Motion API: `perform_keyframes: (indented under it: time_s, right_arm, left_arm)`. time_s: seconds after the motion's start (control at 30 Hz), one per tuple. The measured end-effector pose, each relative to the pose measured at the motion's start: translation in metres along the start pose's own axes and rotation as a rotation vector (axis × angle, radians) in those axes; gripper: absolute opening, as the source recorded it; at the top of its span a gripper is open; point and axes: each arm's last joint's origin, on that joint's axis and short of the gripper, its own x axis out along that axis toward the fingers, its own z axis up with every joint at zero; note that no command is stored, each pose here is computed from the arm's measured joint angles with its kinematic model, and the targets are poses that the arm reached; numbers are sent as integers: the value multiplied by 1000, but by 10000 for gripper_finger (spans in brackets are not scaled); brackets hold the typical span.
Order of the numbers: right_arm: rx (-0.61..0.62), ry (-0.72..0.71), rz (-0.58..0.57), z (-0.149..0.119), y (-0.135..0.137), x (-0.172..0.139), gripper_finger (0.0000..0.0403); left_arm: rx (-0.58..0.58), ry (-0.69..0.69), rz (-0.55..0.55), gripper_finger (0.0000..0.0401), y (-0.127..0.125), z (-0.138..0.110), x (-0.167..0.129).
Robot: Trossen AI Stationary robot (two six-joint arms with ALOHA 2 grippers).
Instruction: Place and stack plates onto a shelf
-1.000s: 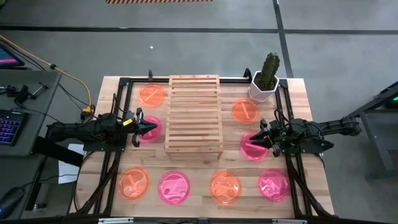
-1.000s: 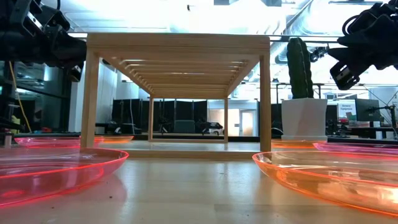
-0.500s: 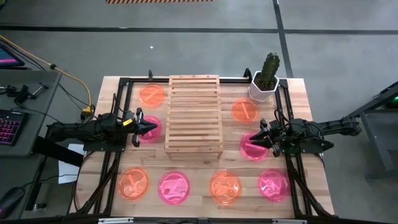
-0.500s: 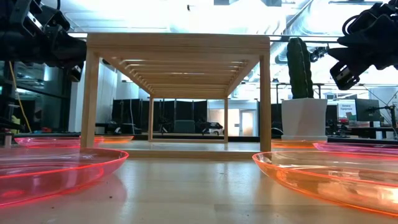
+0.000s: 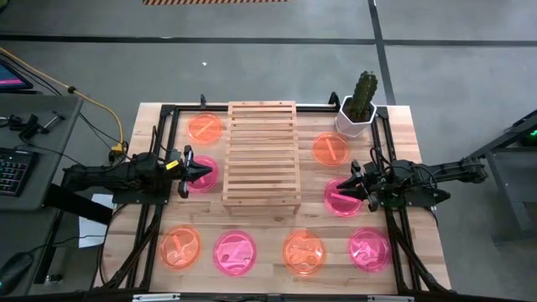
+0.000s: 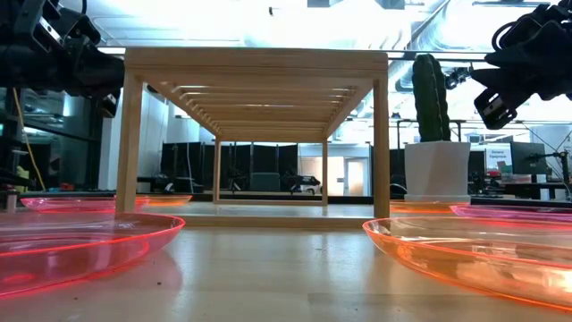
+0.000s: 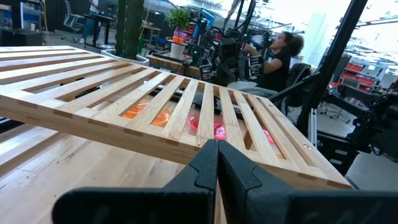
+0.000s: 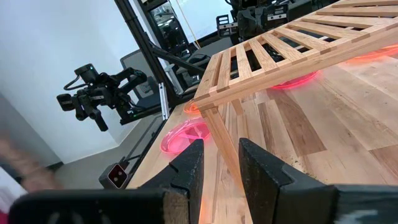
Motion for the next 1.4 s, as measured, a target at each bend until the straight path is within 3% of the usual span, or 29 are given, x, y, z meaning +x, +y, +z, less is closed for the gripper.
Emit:
perform_keyframes:
  time_s: [1.4]
  right_arm:
    - [-22, 0, -1, 0, 0, 0, 83]
  left_arm:
    - [0, -1, 0, 0, 0, 0, 0]
